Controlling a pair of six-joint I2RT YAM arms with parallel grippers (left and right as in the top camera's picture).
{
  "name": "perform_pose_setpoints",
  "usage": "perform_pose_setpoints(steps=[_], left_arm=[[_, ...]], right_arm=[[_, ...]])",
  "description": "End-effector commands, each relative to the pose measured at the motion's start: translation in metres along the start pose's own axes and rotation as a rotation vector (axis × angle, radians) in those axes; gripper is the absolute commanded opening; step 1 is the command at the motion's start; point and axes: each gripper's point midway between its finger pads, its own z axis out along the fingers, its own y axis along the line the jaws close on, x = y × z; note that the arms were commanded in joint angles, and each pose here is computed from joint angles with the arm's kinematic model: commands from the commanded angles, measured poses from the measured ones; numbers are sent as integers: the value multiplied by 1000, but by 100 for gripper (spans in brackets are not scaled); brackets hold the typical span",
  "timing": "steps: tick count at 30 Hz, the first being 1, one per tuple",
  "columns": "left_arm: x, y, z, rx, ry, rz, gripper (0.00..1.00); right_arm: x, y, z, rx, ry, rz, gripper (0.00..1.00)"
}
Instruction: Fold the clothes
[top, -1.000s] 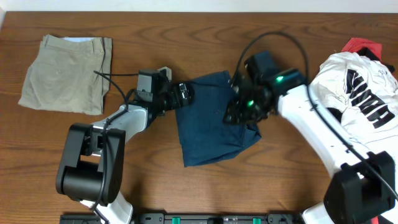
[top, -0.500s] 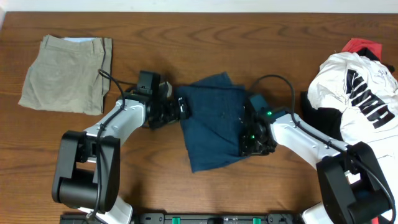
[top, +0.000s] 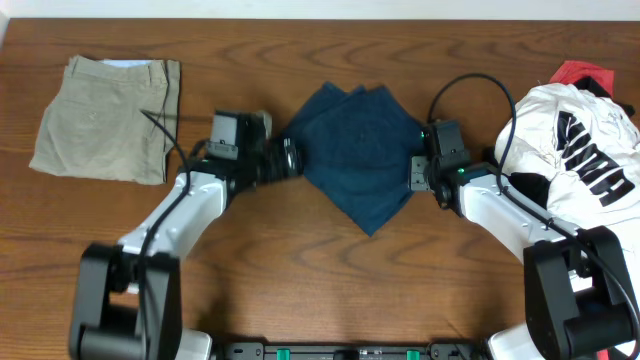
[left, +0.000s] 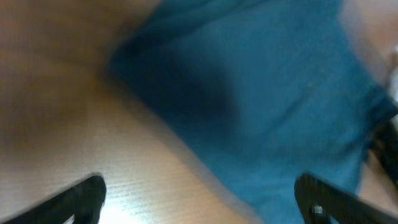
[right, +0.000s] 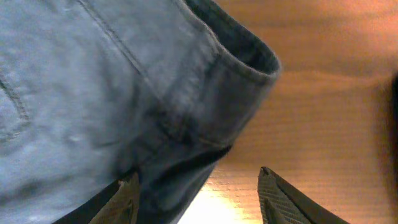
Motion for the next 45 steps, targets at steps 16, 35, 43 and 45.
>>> perform_pose_setpoints(steps=[16,35,43,45], left_arm=[[-27,8,62,91,-102,34,98],[131,-3,16,192,607,-239,60],[55,-15,-6,156,282,-35,98],[34,-14,-5,131,187,14,98]], right_arm=[[-27,61,-120,-423,-27,-19,56],[-4,3,-112,-129,51,6,65],[1,-8,-111,-109,76,31,66],[1,-8,-111,-111,78,31,66]])
